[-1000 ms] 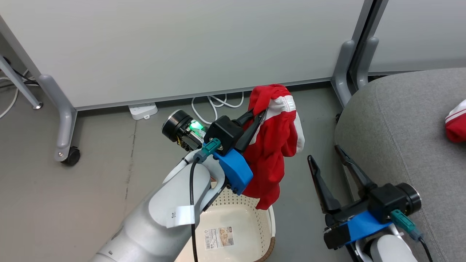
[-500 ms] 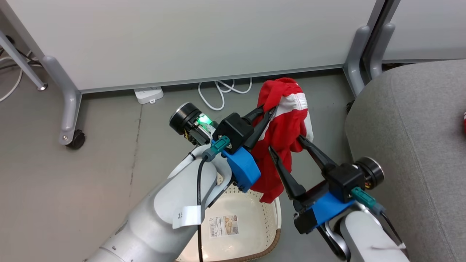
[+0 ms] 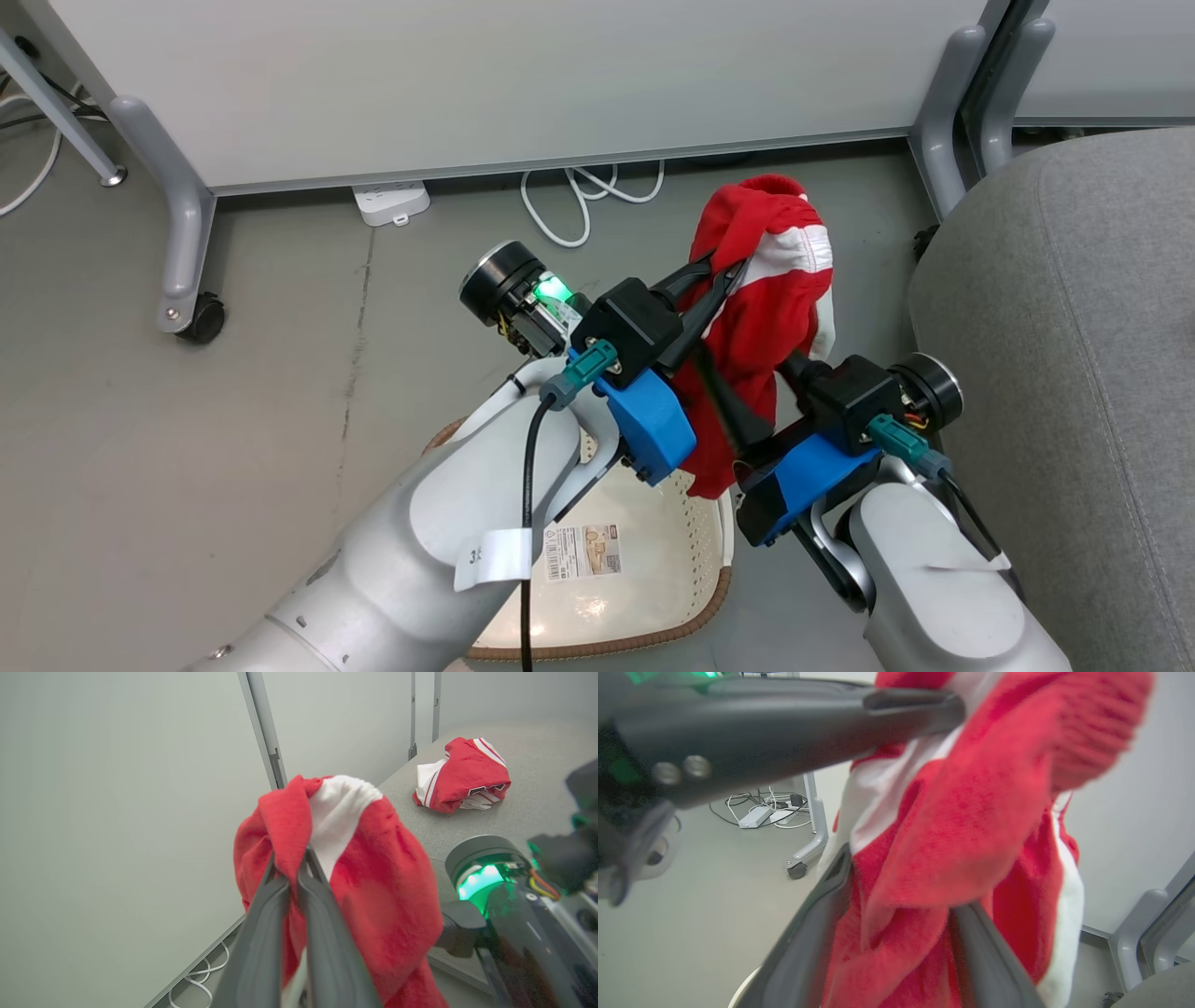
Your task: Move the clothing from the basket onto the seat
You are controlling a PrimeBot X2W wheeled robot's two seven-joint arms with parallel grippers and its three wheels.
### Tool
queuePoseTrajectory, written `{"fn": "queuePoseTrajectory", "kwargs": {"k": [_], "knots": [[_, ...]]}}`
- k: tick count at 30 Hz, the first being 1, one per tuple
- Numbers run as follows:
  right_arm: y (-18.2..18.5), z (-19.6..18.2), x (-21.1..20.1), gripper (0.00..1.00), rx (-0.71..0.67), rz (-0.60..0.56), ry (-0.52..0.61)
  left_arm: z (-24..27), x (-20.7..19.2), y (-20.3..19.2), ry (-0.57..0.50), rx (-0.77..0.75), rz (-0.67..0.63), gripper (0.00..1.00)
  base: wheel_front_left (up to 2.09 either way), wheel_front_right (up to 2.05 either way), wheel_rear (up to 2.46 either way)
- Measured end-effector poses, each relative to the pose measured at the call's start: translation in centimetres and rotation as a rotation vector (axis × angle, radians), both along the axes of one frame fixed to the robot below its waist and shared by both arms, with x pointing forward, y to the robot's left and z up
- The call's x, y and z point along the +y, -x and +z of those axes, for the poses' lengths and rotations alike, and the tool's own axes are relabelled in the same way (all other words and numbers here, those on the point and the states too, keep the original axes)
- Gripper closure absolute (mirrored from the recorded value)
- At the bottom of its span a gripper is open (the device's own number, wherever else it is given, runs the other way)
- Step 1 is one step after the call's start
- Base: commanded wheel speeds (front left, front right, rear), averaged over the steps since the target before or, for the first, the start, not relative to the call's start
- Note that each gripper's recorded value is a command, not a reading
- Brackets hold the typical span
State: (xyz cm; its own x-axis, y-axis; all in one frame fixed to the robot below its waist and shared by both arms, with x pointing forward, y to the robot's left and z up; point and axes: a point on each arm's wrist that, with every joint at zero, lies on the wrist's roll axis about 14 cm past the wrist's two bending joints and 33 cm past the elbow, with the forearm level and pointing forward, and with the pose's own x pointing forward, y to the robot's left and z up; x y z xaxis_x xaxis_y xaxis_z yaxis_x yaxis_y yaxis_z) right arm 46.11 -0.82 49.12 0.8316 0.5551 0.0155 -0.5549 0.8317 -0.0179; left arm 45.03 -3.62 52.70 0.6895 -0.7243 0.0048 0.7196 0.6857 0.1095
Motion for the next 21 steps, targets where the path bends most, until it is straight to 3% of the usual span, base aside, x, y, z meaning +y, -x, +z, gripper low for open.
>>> {"fn": "queuePoseTrajectory", "kwargs": {"k": [21], "knots": [[-0.19, 0.29, -0.02, 1.0, -0.002, -0.005, -0.005, 0.21, -0.28, 0.04, 0.003, -0.003, 0.0, 1.0, 0.0, 0.0, 0.0]]}}
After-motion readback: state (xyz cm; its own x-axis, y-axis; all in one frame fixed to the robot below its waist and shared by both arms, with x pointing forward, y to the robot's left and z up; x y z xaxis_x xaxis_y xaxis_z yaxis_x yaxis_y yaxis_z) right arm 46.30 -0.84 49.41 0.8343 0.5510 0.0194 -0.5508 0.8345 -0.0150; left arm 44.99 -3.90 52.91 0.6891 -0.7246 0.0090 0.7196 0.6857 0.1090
